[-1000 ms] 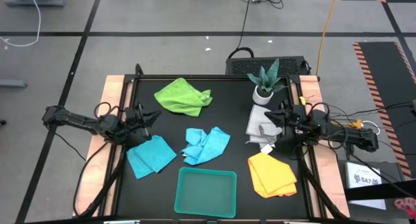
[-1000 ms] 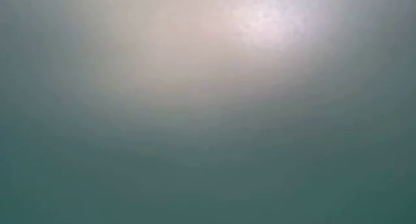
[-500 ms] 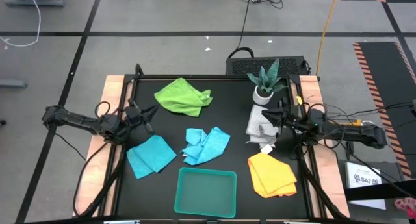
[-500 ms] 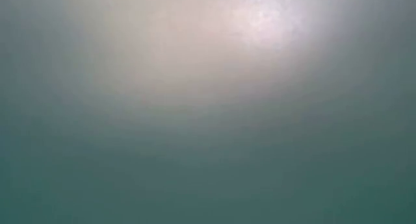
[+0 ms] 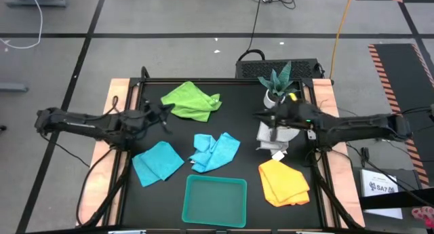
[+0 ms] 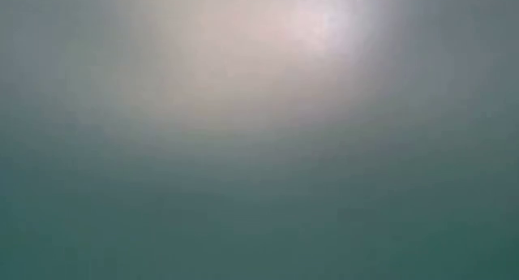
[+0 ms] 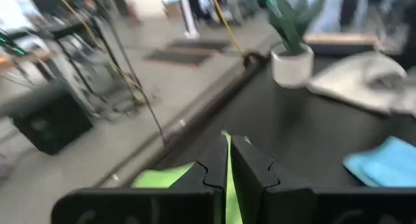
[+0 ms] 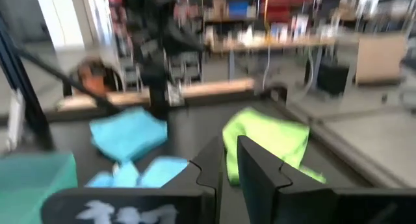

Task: Fold microfiber towels
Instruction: Fold the right blue microfiber cloth

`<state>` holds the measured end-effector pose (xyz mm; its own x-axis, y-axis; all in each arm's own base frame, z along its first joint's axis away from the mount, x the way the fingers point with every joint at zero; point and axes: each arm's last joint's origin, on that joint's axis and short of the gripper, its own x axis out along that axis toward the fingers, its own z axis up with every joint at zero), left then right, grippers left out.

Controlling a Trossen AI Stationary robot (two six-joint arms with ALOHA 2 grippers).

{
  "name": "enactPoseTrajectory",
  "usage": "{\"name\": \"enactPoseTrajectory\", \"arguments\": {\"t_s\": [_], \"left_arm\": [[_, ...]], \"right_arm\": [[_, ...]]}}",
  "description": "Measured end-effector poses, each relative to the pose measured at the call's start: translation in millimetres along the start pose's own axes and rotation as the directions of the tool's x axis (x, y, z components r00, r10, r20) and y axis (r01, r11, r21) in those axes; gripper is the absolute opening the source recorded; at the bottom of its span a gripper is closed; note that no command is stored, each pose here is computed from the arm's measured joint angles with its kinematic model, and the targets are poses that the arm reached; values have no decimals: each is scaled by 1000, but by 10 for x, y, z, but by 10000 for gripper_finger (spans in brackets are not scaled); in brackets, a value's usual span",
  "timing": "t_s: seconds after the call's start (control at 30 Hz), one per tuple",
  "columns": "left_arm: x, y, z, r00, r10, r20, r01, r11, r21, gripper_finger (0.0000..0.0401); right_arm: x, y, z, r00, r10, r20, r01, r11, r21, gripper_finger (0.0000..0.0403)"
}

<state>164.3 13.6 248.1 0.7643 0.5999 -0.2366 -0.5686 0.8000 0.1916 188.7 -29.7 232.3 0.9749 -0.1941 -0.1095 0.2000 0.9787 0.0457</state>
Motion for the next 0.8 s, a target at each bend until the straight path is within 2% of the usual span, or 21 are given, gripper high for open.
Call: {"name": "enactPoseTrajectory", "arguments": {"t_s": [0.1,0.27,0.43,0.6,0.8], "left_arm": [[108,-62,-3,998,-37,-46,38,999,13,24],[207,-126,-70,994,-27,-102,31,999,36,24],[221,-135,-75,994,-22,-105,24,999,23,24],[216,-130,-69,995,-19,-101,20,1000,6,24],[216,-131,-71,995,-18,-102,18,1000,-1,24]], "right_arm": [[192,9,-24,997,-1,-72,1,1000,2,39],[377,18,-146,981,13,-194,-8,1000,23,39],[415,13,-233,933,0,-361,33,996,84,39],[511,35,-89,910,0,-414,41,995,91,45],[709,121,119,880,17,-475,-1,999,35,91]]}}
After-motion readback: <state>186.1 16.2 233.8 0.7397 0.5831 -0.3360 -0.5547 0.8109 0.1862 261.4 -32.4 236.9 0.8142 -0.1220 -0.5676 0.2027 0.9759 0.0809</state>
